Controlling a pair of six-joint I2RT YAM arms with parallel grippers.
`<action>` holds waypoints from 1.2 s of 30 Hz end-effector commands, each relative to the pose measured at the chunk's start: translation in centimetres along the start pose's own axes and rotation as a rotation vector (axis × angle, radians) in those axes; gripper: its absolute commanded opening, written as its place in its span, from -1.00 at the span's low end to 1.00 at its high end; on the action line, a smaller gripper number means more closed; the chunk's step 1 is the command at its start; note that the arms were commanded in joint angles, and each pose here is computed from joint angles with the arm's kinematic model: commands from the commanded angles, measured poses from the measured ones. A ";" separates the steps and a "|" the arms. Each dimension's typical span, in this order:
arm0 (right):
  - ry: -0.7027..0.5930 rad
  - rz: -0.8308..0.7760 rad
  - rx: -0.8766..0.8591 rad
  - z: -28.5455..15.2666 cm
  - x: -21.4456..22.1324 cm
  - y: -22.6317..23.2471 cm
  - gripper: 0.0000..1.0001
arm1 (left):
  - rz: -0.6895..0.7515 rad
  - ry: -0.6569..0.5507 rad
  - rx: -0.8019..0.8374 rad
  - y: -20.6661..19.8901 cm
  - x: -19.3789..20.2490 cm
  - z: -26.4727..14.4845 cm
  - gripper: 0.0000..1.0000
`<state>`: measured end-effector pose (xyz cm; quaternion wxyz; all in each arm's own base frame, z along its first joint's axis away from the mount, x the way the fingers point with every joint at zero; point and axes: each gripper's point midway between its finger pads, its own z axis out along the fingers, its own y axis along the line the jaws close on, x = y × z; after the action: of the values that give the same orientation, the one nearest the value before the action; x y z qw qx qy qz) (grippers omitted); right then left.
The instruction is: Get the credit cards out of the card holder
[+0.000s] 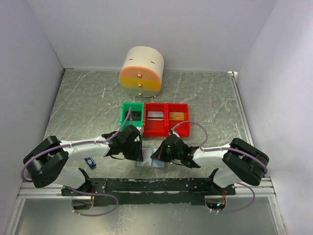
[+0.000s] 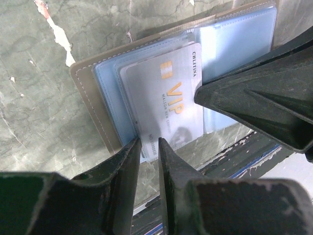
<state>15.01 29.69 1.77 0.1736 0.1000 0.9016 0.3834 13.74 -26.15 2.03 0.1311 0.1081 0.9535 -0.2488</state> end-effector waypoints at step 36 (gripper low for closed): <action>-0.004 0.012 0.036 -0.9 -0.2 -1.9 -0.84 | 0.004 -0.019 -0.075 1.0 -0.2 0.0 -0.35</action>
<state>14.83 29.02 1.70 0.1623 0.1037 0.9019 0.3867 13.80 -26.04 2.01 0.1347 0.1085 0.9548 -0.2415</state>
